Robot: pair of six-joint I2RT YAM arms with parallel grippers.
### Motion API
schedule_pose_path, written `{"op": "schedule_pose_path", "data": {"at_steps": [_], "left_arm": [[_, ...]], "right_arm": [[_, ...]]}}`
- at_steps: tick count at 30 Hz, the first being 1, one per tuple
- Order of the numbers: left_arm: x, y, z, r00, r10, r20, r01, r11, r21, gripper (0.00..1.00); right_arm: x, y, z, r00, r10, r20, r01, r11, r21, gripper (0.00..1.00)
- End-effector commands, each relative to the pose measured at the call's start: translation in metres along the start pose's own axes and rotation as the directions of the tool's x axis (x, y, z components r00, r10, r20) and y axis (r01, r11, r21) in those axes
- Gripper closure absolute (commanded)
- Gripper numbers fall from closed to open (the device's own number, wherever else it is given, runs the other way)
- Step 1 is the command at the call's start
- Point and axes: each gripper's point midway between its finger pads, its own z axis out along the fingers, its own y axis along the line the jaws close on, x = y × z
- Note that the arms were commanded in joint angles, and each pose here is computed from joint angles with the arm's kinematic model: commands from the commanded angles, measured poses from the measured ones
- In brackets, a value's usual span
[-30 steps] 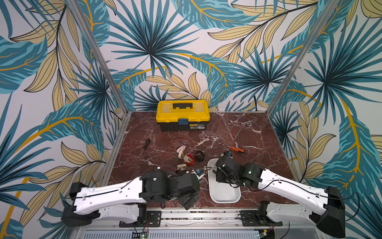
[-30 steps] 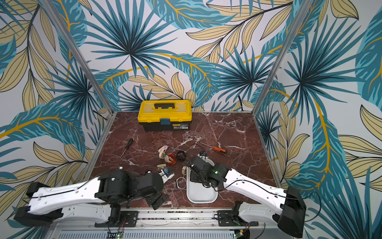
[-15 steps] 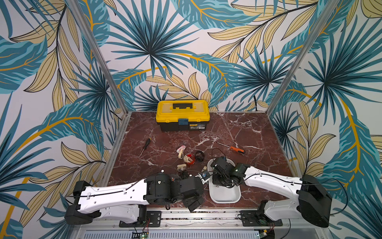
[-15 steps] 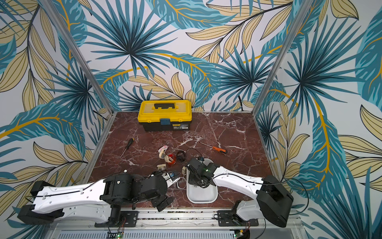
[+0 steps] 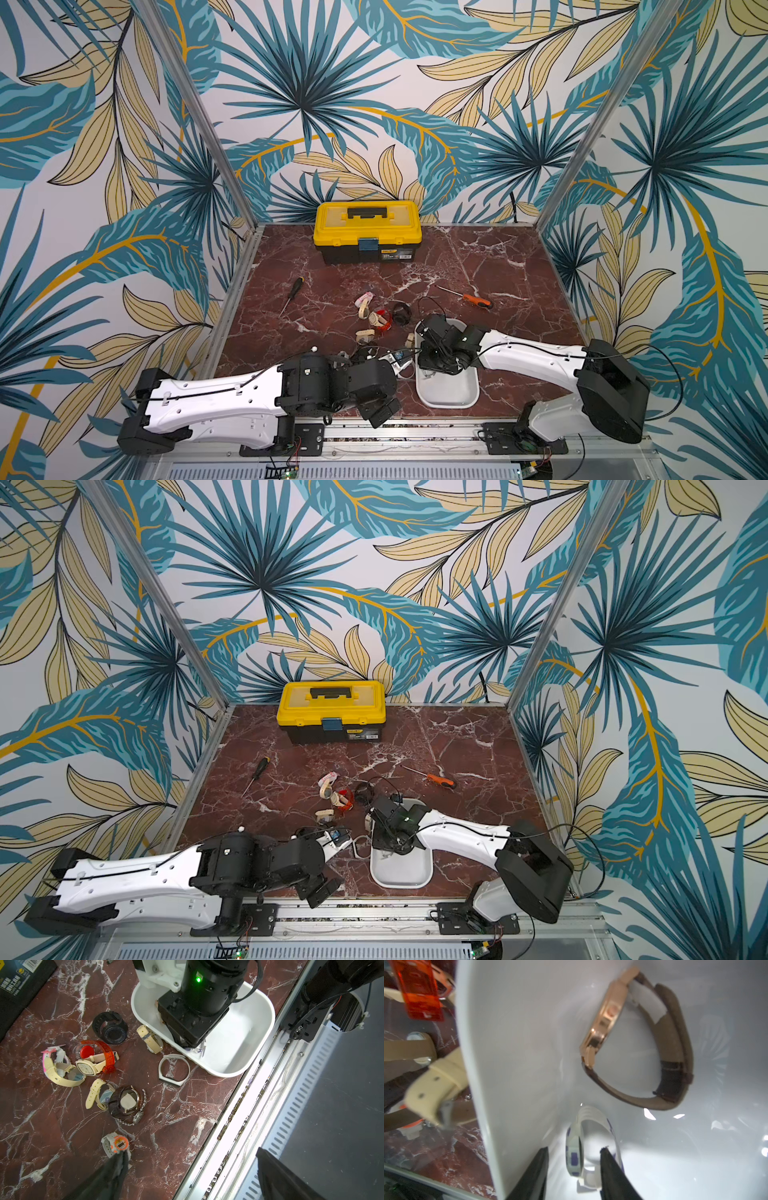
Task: Put the watch into the storage box
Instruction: Place the watch in the storage box, then pick up the watch at the center of the board.
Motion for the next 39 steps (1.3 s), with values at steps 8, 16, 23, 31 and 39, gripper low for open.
{"op": "schedule_pose_path", "data": {"at_steps": [8,16,23,31,39], "left_arm": [[0.014,0.053,0.004,0.946,-0.325,0.017,0.325,0.94,-0.102,0.0],[0.045,0.109,0.031,0.733,-0.679,-0.032,0.666,0.726,-0.171,0.0],[0.073,0.131,0.064,0.653,-0.745,-0.136,0.688,0.659,-0.304,0.01],[0.072,0.137,0.088,0.628,-0.754,-0.192,0.686,0.653,-0.321,0.19],[0.084,0.145,0.093,0.611,-0.761,-0.219,0.669,0.644,-0.372,0.29]], "right_arm": [[-0.012,0.007,-0.094,0.984,-0.1,0.15,0.121,0.983,-0.141,0.23],[0.001,0.018,-0.162,0.93,-0.271,0.247,0.329,0.915,-0.235,0.04],[0.024,0.037,-0.192,0.859,-0.398,0.321,0.485,0.834,-0.264,0.0],[0.036,0.047,-0.194,0.796,-0.488,0.36,0.582,0.78,-0.23,0.0],[0.046,0.055,-0.2,0.743,-0.546,0.388,0.65,0.727,-0.22,0.0]]}}
